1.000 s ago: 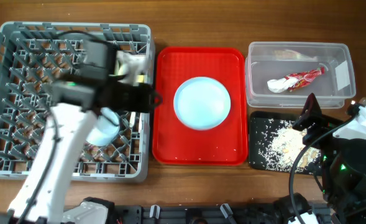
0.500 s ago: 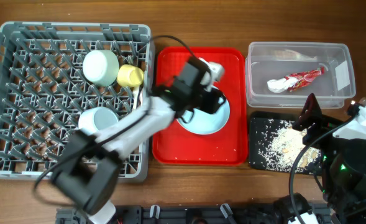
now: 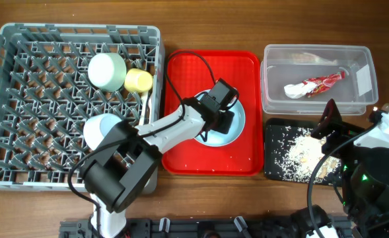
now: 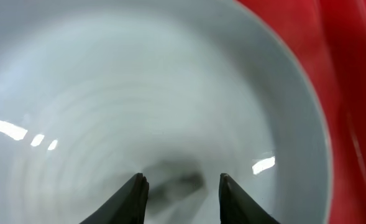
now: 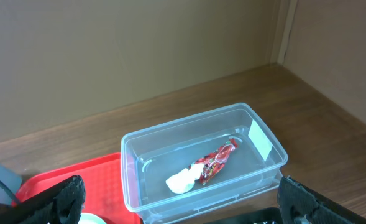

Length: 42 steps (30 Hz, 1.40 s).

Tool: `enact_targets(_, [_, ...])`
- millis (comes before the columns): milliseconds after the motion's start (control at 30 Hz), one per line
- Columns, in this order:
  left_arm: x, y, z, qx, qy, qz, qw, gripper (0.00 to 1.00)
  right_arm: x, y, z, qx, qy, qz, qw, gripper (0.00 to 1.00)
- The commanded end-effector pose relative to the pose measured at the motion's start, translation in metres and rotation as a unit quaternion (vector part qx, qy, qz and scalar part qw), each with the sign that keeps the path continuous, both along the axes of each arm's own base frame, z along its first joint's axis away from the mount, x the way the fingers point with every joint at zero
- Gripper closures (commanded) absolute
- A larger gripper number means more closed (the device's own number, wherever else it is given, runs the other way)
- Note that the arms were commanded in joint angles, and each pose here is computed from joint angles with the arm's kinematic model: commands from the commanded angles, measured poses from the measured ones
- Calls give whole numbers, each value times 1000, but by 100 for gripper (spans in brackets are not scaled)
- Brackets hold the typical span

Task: Sort waste into correct bins and load items into the dishwasher rack
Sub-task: 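Grip the white plate's right rim with the left gripper and tilt it up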

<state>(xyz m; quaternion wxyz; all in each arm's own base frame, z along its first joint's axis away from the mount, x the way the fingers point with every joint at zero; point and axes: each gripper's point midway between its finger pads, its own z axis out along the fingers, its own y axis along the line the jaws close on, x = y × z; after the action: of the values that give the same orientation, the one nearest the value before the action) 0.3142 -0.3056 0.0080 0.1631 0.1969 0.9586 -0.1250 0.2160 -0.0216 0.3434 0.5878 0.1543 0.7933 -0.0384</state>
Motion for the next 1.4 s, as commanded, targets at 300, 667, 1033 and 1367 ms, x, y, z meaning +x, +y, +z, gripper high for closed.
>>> enact_targets(300, [9,40,86,26,-99,49,994,58,0,-3,3,4,-5,-11,1000,0])
enact_targets(667, [-28,-57,126,-196,-47,-84,976,27,0,-3,3,4,-5,-11,1000,1])
enact_targets(1033, [-40,-65,47,-71,-57,-51,995,84,0,-3,3,4,-5,-11,1000,0])
enact_targets(1367, [-35,-65,34,-37,-88,-29,995,75,0,-3,3,4,-5,-10,1000,0])
